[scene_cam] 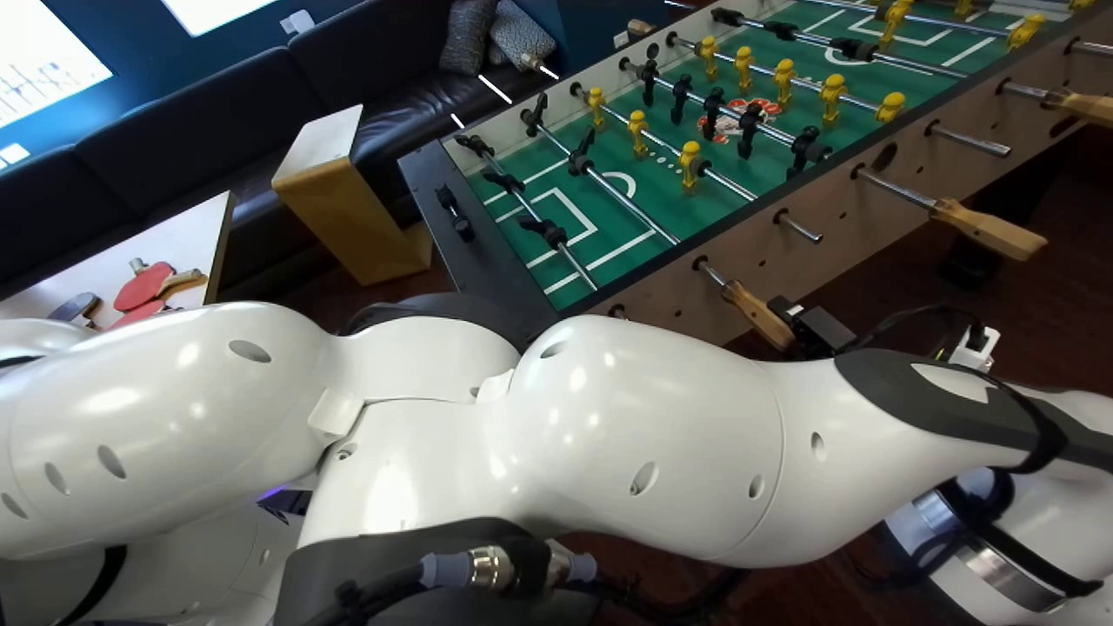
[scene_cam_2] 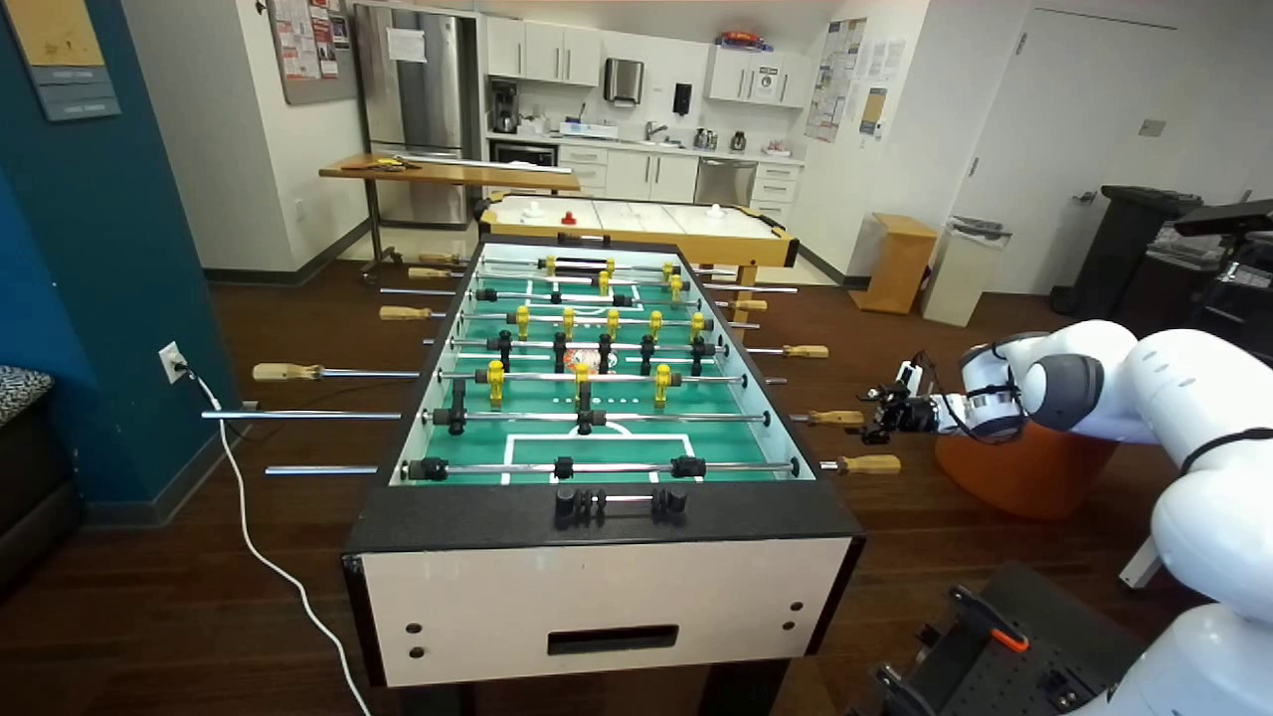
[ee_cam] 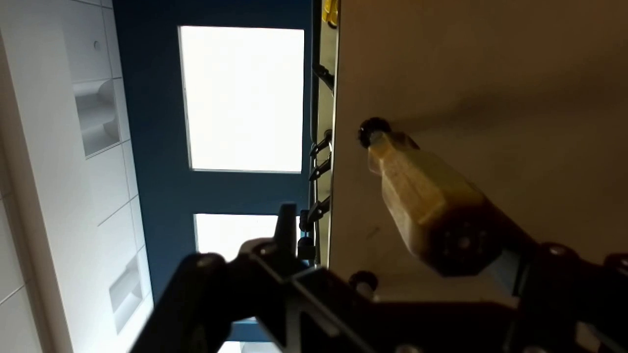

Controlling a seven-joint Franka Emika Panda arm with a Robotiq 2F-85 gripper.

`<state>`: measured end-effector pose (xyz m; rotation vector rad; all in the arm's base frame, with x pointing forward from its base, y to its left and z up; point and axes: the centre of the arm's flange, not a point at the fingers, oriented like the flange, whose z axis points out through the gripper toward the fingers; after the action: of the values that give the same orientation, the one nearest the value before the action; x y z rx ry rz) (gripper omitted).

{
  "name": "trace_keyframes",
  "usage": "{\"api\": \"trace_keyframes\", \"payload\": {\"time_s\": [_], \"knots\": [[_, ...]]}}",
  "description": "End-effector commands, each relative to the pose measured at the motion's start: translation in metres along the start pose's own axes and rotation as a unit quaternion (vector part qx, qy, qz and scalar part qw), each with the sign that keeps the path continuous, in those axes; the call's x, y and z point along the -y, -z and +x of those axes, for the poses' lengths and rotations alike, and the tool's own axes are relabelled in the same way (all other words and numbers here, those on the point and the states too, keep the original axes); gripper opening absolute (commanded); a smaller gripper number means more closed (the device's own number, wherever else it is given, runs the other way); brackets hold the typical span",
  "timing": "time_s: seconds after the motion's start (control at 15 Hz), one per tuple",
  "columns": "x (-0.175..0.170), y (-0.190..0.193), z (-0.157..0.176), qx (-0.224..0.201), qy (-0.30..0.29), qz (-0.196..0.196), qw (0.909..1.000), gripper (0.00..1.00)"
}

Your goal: Turn the second rod from you anti clockwise

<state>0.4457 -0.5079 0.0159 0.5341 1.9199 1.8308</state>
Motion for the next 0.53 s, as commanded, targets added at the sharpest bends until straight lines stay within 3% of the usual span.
{"api": "trace_keyframes", "payload": {"time_s": [0.0,0.47], "knots": [[-0.001,0.003,-0.01,-0.016,0.001,-0.005,0.9999,0.61],[0.01,0.008,-0.003,-0.008,-0.002,-0.007,0.9999,0.08]]}}
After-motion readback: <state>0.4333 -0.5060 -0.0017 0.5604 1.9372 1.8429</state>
